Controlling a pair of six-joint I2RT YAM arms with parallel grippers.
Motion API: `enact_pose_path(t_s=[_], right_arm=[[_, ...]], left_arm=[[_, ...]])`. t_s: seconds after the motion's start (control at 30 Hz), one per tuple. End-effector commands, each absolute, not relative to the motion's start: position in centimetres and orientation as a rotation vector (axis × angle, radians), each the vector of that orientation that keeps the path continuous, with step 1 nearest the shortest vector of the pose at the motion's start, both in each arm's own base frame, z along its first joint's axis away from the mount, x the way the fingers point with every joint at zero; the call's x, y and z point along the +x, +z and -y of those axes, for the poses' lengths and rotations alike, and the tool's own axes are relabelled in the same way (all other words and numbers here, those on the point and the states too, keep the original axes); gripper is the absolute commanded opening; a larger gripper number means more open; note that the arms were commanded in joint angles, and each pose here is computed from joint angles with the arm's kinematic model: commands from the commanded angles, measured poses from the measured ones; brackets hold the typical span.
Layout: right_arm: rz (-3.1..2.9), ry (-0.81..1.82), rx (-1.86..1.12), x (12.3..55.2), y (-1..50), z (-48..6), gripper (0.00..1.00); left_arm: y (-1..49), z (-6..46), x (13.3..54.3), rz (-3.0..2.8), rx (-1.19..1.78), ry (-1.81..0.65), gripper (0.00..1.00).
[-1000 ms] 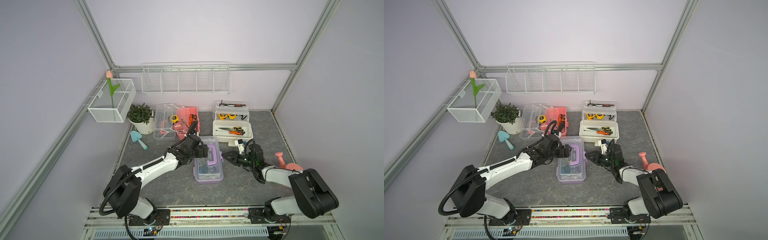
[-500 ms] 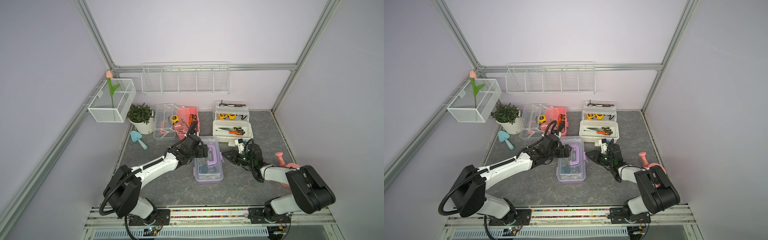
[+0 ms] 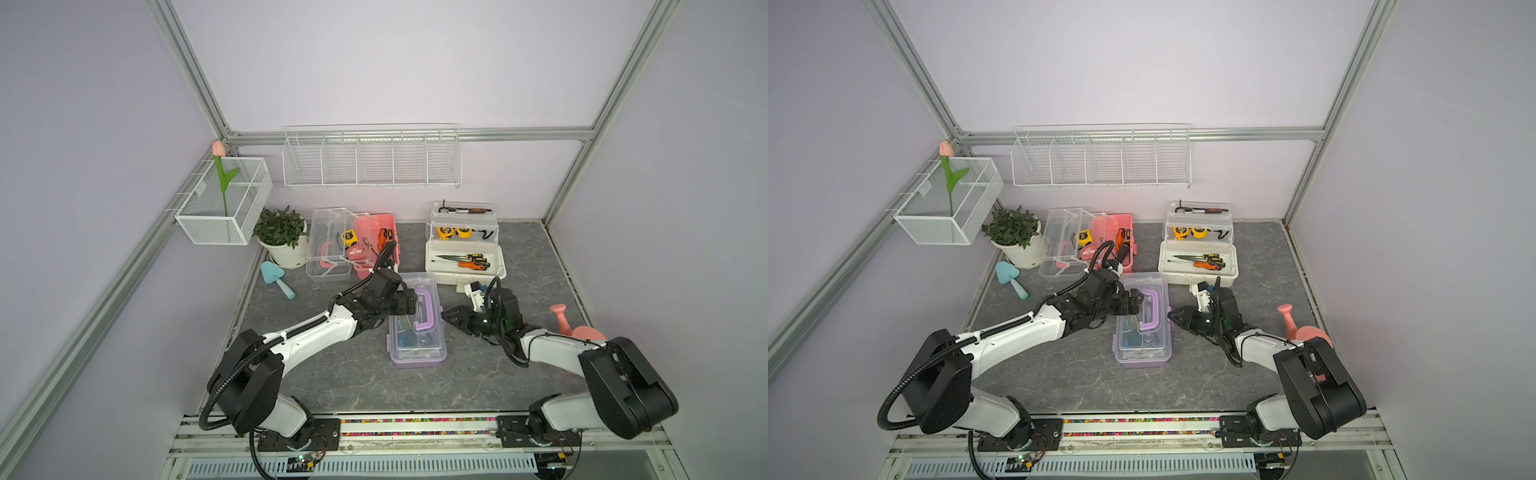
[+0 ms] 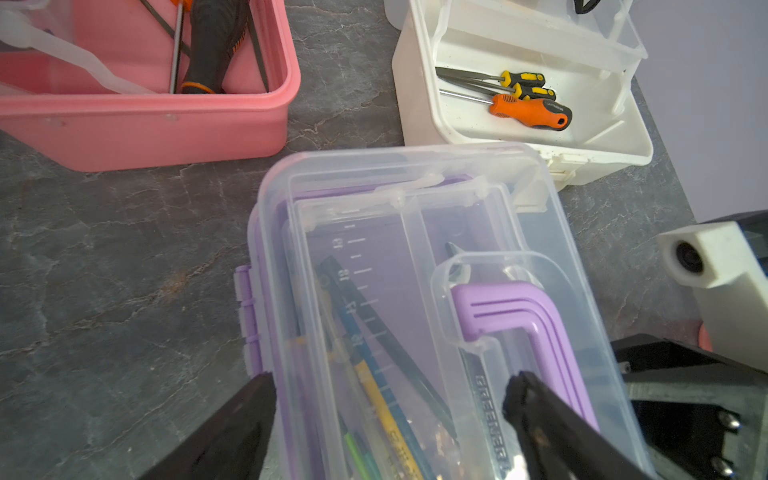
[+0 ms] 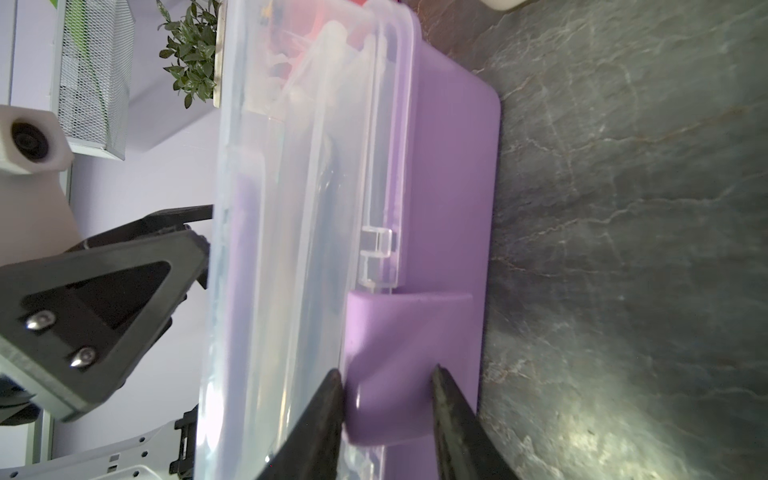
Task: Close toolboxes
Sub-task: Fasten the toolbox latch on the toolbox.
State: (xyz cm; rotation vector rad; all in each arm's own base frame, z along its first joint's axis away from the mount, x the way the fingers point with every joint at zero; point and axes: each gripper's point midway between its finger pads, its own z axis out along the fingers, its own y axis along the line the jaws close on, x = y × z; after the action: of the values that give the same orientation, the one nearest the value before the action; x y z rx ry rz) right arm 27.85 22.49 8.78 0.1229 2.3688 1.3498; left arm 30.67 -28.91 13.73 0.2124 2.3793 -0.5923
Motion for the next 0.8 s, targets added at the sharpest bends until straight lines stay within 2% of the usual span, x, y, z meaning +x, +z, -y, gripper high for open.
enact_pose_path(t_s=[0.0,0.33,0.57,0.77], right_arm=[[-2.410,1.361,0.147,27.6,7.6,-22.9,0.36],[-2.373,1.508,0.180,27.6,6.8,-24.0,0.35],[-2.425,1.481,0.207,27.0,6.1,-23.8,0.42],[-2.436,1.494,0.198,26.6,6.4,-24.3,0.42]], left_arm=[[12.6,28.3,30.4,-2.423,0.200,-0.555,0.90],[11.5,28.0,30.1,-2.447,0.202,-0.542,0.90],[10.2,27.5,29.5,-2.476,0.195,-0.528,0.89],[9.6,27.7,29.4,-2.492,0.187,-0.544,0.89]])
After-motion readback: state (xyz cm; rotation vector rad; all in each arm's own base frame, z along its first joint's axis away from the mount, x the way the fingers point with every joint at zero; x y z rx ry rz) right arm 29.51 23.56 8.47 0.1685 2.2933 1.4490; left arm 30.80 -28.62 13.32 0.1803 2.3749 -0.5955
